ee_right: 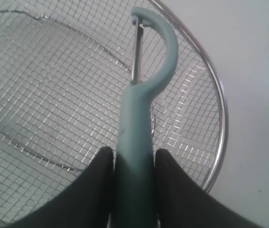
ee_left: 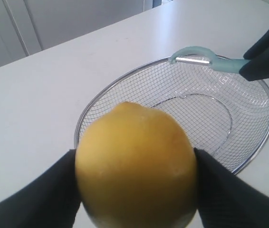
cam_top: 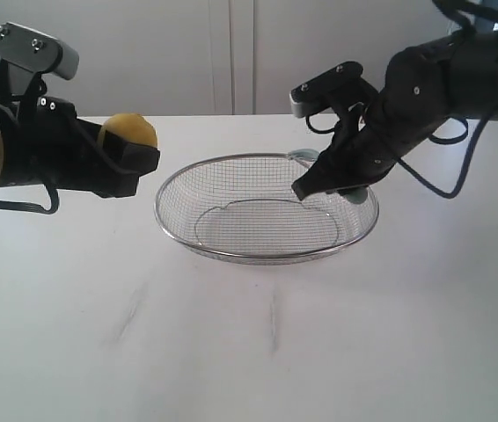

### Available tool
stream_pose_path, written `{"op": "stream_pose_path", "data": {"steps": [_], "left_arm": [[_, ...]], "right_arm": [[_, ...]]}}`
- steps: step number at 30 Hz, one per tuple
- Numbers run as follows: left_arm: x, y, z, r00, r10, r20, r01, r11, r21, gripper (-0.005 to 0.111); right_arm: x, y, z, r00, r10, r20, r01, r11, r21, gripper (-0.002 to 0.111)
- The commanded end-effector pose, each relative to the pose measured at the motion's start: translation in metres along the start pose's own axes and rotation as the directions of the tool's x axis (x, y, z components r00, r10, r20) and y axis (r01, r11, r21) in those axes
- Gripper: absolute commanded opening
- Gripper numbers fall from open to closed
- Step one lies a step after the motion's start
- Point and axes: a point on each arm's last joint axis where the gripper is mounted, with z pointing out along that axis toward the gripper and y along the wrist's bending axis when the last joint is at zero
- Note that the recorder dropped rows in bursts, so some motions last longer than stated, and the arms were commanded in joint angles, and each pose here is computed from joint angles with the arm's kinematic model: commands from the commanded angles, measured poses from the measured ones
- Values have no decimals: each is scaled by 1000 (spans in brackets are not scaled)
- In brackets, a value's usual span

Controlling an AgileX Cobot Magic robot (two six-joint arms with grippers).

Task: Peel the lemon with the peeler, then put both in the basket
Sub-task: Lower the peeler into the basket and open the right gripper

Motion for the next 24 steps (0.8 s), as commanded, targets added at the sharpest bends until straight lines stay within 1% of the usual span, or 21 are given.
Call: {"op": "stream_pose_path", "data": {"steps": [1,11,20,22,24], "left_arm": [[-4,2,-2,1000,3,11,-3,1000,-14,0],[-4,1,-2,1000,4,11,-4,1000,-10,0],[-4,1,-2,1000,4,11,-4,1000,-10,0],[-4,1,-2,1000,4,11,-4,1000,-10,0],[-4,1,-2,1000,4,11,-4,1000,-10,0]], "right_arm": [[2,2,18,1000,4,-12,-4,1000,-6,0],[4,4,38,1000,6,6,-5,1000,-11,0],[11,7,59,1000,11,-27,-12,1000,-22,0],[11,8,61,999,28,-26,-29,999,-29,6],[11,9,61,999,44,-26,-45,998,-36,16]]}}
